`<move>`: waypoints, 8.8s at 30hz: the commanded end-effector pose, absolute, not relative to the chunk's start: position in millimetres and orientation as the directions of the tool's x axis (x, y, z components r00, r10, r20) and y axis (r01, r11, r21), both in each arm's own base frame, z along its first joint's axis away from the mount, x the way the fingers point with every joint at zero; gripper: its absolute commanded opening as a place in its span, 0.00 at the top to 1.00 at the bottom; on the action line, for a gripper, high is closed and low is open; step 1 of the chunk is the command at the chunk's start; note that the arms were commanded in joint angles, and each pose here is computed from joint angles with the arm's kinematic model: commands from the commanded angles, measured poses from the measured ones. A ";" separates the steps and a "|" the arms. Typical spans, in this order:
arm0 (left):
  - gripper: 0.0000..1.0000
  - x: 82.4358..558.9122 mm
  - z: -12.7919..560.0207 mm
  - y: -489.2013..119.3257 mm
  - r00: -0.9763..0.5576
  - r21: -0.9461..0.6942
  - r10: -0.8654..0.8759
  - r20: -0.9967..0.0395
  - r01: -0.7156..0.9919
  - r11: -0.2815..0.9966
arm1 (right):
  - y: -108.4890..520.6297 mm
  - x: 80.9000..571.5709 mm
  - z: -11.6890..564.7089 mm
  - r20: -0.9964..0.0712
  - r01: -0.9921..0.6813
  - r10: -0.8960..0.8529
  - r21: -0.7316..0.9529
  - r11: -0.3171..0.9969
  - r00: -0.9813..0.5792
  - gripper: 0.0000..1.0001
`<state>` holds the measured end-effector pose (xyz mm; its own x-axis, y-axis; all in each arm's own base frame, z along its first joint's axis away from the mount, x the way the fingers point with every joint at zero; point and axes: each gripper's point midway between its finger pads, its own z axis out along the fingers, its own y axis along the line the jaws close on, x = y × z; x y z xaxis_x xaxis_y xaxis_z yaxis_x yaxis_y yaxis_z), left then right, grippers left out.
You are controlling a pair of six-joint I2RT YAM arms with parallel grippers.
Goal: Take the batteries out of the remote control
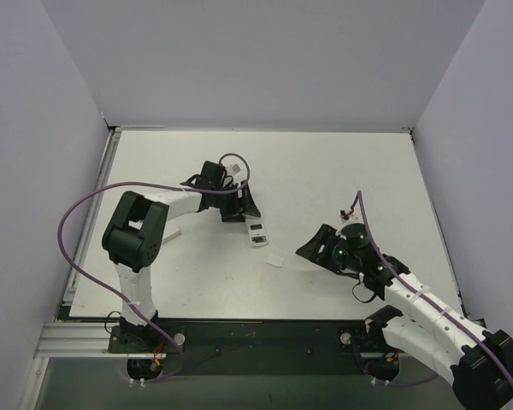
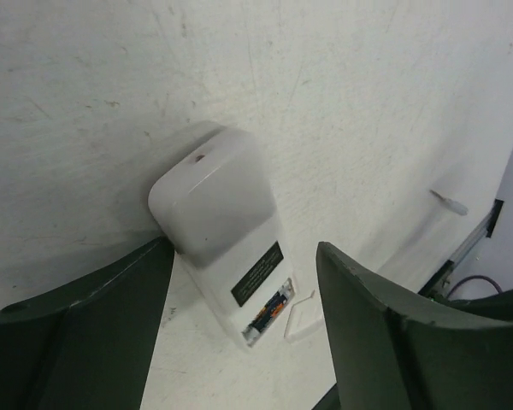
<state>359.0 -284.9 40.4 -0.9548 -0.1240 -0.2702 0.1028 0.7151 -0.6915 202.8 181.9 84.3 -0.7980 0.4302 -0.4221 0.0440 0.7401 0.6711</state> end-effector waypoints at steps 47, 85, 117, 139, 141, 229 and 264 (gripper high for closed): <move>0.20 288.1 53.3 47.2 0.118 -0.116 -0.952 -0.282 -0.989 -0.088 | 167.3 206.4 107.0 -0.510 0.005 0.403 0.616 0.788 -0.760 0.49; 1.00 306.0 33.7 -4.7 -0.189 -0.300 -0.980 -0.063 -0.933 0.200 | 166.3 204.7 110.3 -0.515 -0.002 0.403 0.618 0.787 -0.757 0.49; 1.00 258.2 265.4 -294.8 -0.867 -0.849 -0.278 -0.414 0.478 -0.226 | 273.0 213.3 217.6 -0.448 -0.354 0.340 0.885 0.303 -0.827 0.41; 0.56 249.6 303.9 -300.5 -0.821 -0.788 -0.291 -0.491 0.561 -0.253 | 291.6 197.8 232.9 -0.493 -0.419 0.321 0.866 0.273 -0.809 1.00; 0.48 251.9 302.2 -301.3 -0.813 -0.796 -0.295 -0.502 0.568 -0.210 | 288.3 198.5 225.3 -0.523 -0.425 0.304 0.841 0.335 -0.796 1.00; 0.67 228.3 227.2 -345.2 -0.897 -0.926 -0.252 -0.364 0.317 0.206 | 268.0 227.1 240.0 -0.919 -0.329 0.048 0.189 0.925 -0.392 1.00; 0.31 273.0 255.9 -318.0 -0.791 -0.859 -0.399 -0.465 0.292 0.421 | 256.5 227.9 216.0 -0.903 -0.301 0.077 0.219 0.928 -0.422 1.00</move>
<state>262.5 -320.9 241.0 -0.8242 -0.3799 -0.4200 0.2711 0.3864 -0.8816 218.4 258.2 198.5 -0.4600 0.0028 -0.8879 -0.3438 0.9214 0.1810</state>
